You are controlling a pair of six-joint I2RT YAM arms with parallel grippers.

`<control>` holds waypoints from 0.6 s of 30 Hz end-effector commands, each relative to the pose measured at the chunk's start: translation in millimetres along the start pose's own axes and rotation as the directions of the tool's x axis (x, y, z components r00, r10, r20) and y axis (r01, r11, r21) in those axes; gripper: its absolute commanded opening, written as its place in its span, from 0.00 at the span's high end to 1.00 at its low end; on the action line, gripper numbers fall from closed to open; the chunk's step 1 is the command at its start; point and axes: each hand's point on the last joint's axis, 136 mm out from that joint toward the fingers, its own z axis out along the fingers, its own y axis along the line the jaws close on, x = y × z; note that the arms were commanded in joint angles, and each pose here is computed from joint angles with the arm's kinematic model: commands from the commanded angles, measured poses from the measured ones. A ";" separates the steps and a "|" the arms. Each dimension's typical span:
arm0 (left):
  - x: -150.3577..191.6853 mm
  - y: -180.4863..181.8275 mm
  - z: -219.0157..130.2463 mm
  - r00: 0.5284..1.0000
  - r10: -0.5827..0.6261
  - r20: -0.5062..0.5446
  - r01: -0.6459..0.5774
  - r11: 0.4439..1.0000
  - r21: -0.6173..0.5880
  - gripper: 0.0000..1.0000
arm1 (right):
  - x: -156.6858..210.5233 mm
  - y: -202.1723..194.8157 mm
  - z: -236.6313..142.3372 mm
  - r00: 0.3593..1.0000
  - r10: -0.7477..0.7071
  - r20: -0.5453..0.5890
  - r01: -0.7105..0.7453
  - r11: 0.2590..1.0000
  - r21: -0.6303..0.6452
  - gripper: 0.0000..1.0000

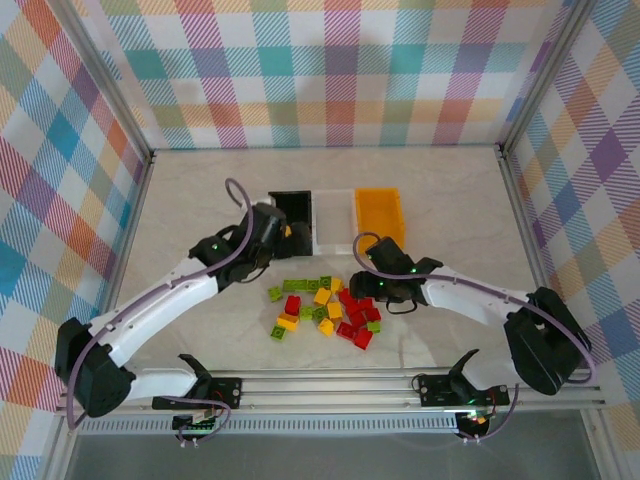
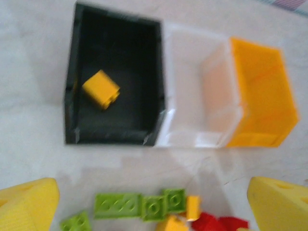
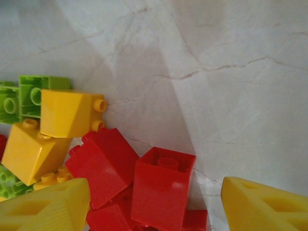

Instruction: Sort the legos into containers by color

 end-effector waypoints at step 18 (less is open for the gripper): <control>55.2 62.4 -8.6 0.996 -0.058 -0.064 0.049 0.991 -0.124 0.00 | 18.6 -46.1 13.1 0.999 0.014 -0.051 -0.004 0.979 0.205 0.59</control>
